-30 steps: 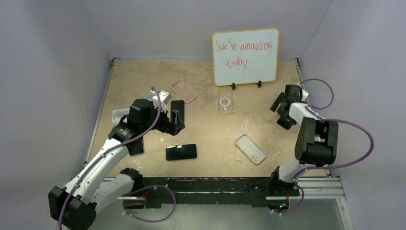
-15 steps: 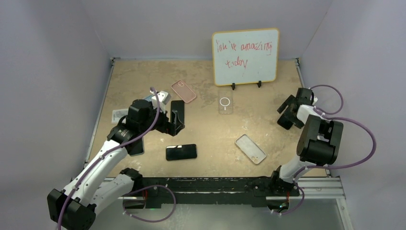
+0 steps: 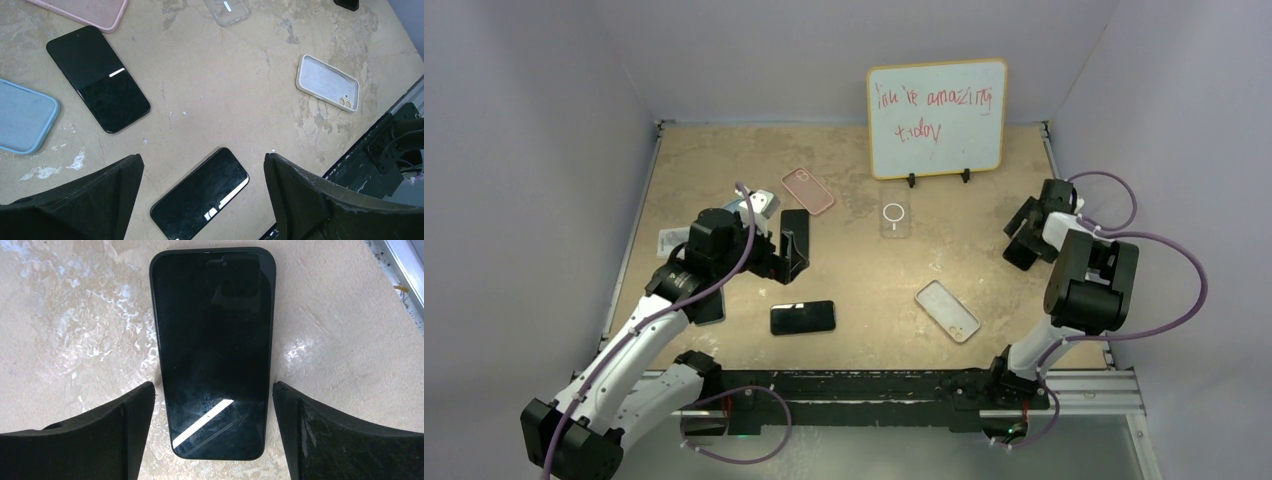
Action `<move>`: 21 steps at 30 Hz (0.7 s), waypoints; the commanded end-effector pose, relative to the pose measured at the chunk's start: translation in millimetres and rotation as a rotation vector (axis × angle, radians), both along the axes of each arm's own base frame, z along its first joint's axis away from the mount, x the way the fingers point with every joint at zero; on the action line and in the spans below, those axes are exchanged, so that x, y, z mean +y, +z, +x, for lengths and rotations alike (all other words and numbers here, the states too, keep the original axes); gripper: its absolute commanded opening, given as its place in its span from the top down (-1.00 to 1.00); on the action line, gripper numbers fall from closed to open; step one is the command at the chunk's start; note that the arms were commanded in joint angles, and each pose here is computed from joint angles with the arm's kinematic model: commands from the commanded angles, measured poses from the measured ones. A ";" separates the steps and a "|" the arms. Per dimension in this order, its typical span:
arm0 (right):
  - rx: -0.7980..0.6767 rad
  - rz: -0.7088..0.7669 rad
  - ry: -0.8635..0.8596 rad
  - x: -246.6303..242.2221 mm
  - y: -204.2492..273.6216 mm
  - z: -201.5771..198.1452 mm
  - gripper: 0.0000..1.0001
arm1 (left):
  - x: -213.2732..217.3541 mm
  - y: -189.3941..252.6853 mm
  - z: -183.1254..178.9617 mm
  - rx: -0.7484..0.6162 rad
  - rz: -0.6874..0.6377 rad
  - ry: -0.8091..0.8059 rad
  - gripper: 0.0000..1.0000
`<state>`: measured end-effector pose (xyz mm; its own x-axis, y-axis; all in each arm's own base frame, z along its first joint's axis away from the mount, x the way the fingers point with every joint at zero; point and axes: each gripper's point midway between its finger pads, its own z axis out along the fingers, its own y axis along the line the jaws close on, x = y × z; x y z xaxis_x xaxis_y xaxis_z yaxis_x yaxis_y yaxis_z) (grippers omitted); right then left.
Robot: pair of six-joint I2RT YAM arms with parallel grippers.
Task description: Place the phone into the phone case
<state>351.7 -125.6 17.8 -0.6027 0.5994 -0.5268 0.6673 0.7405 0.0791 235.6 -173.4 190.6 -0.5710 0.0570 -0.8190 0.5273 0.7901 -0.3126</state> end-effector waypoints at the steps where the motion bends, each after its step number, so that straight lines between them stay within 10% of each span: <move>1: 0.099 0.030 0.013 6.9 -17.9 -18.8 -0.67 | 1.4 12.3 3.7 -0.053 -0.006 0.001 -0.91; 21: 0.140 0.015 0.216 95.9 -0.6 -20.5 -0.37 | 7.0 0.9 11.1 -0.018 0.024 0.055 -0.90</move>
<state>352.9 -65.4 17.6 -0.7209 0.4802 -0.4996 0.5464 0.8373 0.0164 239.8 -168.5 188.4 -0.5702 0.0540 -0.8197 0.5022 0.8126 -0.2958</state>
